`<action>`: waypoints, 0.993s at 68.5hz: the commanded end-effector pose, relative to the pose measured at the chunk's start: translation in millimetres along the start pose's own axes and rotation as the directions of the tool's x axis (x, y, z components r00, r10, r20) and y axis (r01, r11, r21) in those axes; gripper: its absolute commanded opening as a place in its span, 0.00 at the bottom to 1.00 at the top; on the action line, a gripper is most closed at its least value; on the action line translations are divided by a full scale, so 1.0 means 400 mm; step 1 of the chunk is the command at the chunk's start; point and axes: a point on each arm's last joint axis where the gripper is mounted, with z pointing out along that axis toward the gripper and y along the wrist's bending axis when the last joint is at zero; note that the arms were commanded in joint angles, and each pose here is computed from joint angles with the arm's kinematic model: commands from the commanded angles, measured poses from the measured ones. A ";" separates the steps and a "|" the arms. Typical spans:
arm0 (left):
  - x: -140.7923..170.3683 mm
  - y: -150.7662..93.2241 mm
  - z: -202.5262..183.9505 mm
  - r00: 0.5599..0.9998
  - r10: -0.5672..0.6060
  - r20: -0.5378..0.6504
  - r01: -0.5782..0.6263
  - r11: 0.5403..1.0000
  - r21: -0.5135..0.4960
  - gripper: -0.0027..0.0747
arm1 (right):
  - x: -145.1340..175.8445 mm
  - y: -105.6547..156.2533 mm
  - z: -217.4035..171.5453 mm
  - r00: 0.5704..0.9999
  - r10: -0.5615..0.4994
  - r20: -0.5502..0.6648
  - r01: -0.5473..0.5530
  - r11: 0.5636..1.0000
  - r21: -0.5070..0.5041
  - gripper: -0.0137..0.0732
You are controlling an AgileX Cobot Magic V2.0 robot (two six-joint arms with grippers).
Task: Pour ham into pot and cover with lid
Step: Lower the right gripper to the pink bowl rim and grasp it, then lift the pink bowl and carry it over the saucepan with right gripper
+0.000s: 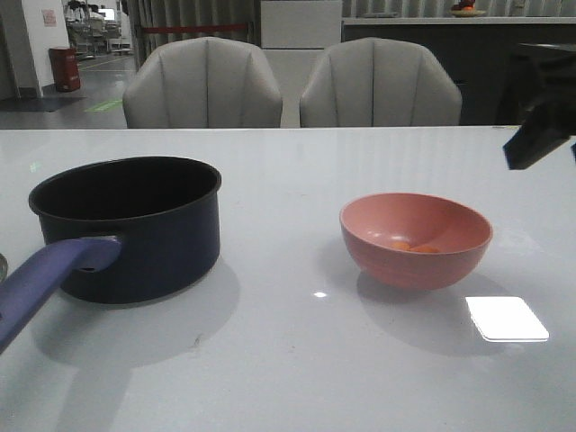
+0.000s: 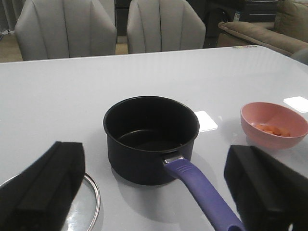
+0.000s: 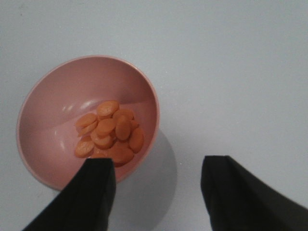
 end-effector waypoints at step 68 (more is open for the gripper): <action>-0.037 -0.003 -0.006 0.996 -0.008 0.090 0.006 1.000 0.015 0.84 | -0.246 0.080 0.161 1.000 -0.004 -0.026 0.002 0.997 -0.071 0.31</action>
